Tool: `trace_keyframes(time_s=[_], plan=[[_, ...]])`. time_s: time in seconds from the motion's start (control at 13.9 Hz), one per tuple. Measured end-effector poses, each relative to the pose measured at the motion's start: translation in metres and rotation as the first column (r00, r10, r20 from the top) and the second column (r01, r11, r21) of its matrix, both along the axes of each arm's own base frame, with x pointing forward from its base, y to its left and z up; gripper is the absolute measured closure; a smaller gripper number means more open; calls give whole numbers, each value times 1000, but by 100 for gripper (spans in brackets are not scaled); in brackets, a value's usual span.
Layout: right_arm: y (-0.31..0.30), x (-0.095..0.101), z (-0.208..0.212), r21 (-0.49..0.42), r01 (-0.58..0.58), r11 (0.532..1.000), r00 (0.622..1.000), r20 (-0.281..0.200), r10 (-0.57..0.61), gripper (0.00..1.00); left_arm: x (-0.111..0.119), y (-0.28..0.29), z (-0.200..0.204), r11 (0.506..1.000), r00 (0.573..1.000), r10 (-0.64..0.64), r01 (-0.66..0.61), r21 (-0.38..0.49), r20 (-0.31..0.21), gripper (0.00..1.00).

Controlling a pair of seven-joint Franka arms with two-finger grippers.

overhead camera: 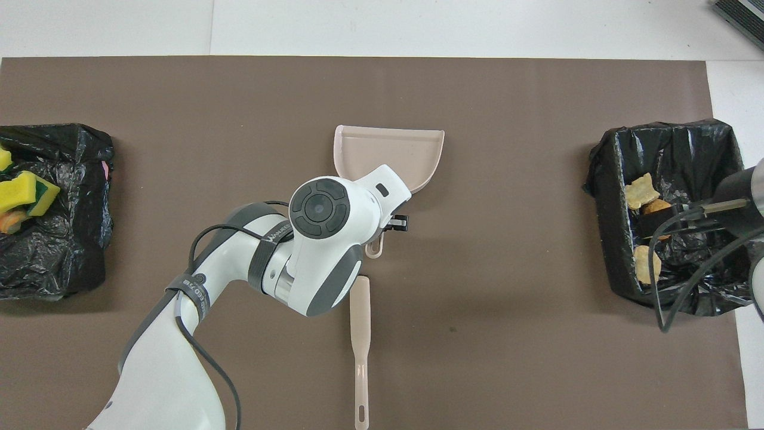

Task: Sweep and dump trash in bin
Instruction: 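Bring the empty dustpan to the table center and release it with the left gripper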

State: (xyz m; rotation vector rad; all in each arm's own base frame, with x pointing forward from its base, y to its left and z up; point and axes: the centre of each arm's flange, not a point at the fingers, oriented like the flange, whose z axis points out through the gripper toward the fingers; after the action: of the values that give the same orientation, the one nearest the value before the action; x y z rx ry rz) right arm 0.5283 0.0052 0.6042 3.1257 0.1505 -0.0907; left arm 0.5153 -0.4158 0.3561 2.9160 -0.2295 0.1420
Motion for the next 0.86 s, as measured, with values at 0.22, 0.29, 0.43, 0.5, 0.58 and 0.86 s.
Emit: trace_keyframes(time_s=[0.22,0.29,0.43,0.5,0.58,0.86], plan=[[0,-1,-1,0,0,1000,1000,-1,0,0,-6,-8,-8,993,992,121,-121,-1,-37,69],[0,-1,-1,0,0,1000,1000,-2,0,0,-6,-9,-8,986,985,165,-165,-5,-46,71],[0,-2,0,0,0,1000,1000,0,0,0,-4,-8,-6,977,976,212,-213,-8,-54,67],[0,-2,0,0,0,1000,1000,0,0,0,-3,-7,-6,975,974,221,-222,-7,-53,55],[0,-2,1,0,0,1000,1000,0,0,0,-1,-5,-5,974,973,225,-226,-8,-51,45],[0,-2,0,0,0,1000,1000,0,0,0,12,8,13,975,975,220,-220,-19,-21,0]])
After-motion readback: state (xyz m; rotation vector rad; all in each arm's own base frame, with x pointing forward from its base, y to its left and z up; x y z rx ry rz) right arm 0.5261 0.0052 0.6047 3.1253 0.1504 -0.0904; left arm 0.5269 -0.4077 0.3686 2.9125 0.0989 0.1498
